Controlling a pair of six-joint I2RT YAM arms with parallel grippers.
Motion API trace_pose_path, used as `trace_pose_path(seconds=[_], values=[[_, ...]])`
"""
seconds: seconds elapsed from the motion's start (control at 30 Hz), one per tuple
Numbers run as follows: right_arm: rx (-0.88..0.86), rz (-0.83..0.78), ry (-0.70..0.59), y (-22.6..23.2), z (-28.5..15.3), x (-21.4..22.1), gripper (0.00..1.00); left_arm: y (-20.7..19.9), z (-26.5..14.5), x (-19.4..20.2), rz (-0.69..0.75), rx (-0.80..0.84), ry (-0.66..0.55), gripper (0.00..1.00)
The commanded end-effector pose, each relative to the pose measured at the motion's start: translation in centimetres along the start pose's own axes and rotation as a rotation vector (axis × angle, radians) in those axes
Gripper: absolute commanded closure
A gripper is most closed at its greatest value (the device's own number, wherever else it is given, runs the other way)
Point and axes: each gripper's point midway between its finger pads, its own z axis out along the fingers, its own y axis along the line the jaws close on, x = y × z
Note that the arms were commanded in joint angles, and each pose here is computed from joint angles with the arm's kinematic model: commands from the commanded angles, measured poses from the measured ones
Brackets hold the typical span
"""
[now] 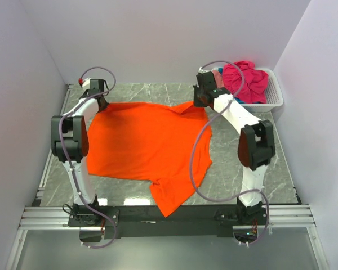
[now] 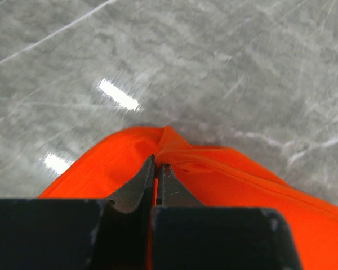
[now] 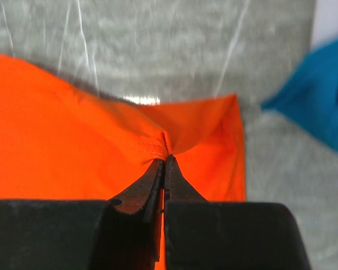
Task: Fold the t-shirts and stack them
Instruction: Fold the tshirt
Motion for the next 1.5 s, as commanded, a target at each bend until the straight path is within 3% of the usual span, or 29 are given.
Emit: trace_pose_path(seconds=[0.0,0.33,0.53,0.8,0.97,1.17,1.47], values=[[-0.069,0.059,-0.039,0.5,-4.4,-0.7,1.0,0.6,-3.1,-2.0,0.0,0.021,-0.063,1.0],[-0.09,0.083,0.037,-0.4,-8.9,5.0,1.0,1.6,-4.8,-0.5,0.282,0.082,-0.006,1.0],[-0.124,0.081,0.047,-0.2,-11.2,6.2,1.0,1.1,-6.0,-3.9,0.566,0.136,-0.114,1.0],[-0.127,0.074,0.062,-0.2,-11.3,6.6,1.0,-0.8,-6.2,-6.9,0.722,0.188,-0.183,1.0],[-0.102,0.065,0.048,-0.5,-11.0,6.0,1.0,-1.1,-5.9,-7.4,0.74,0.181,-0.195,1.0],[-0.119,0.082,0.072,-0.1,-10.9,6.5,1.0,0.3,-5.7,-5.2,0.711,0.165,-0.16,1.0],[-0.15,0.106,0.142,0.1,-11.7,10.1,1.0,3.6,-4.9,-2.5,0.624,0.032,-0.086,1.0]])
